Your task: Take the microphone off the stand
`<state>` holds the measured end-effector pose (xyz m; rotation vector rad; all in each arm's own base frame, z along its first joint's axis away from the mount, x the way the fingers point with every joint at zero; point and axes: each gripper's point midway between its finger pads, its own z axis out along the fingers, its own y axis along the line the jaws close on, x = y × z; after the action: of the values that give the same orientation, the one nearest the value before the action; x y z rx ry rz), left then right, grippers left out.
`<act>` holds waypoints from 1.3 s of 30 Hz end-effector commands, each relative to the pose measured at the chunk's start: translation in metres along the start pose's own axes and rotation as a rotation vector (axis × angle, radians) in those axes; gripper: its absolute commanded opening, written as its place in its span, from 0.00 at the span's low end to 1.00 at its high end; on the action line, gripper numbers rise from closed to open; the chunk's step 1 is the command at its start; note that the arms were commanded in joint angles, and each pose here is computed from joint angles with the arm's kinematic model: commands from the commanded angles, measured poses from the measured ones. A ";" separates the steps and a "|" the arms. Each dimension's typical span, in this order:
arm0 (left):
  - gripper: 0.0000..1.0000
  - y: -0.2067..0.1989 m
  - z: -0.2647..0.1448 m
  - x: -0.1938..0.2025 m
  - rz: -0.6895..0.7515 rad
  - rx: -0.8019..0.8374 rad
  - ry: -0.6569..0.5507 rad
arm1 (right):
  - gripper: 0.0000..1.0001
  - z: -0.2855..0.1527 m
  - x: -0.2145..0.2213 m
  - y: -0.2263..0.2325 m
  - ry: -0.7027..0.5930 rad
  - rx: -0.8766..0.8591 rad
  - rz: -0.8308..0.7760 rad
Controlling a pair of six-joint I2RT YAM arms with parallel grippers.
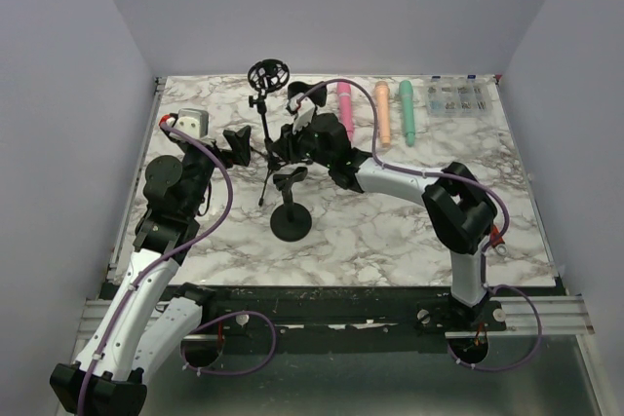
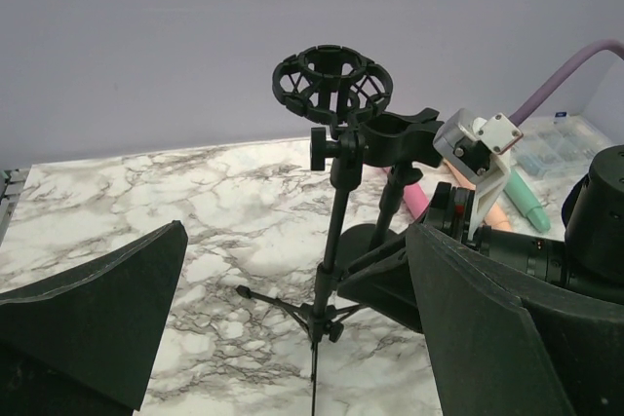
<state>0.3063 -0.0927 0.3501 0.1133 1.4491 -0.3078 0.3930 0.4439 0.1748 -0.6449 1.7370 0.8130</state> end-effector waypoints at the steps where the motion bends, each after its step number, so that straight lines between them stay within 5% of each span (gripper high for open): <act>1: 0.99 -0.002 0.000 -0.001 -0.003 0.014 -0.005 | 0.18 0.005 0.002 0.009 0.003 0.006 -0.076; 9: 0.99 -0.002 0.000 -0.002 -0.003 0.013 -0.007 | 0.53 -0.005 -0.019 0.010 -0.049 0.038 0.004; 15: 0.98 -0.002 -0.001 -0.003 -0.002 0.011 -0.011 | 0.67 -0.017 -0.036 0.001 -0.070 0.115 0.037; 28: 0.99 -0.003 -0.002 -0.004 -0.007 0.018 -0.014 | 0.74 -0.080 -0.044 -0.016 -0.069 0.251 0.033; 39: 0.99 -0.007 -0.003 -0.006 -0.024 0.034 -0.030 | 0.86 -0.207 -0.071 -0.042 -0.161 0.501 0.087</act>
<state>0.3061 -0.0937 0.3504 0.1083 1.4493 -0.3185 0.3392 0.3058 0.2697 -0.2916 1.7250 0.5418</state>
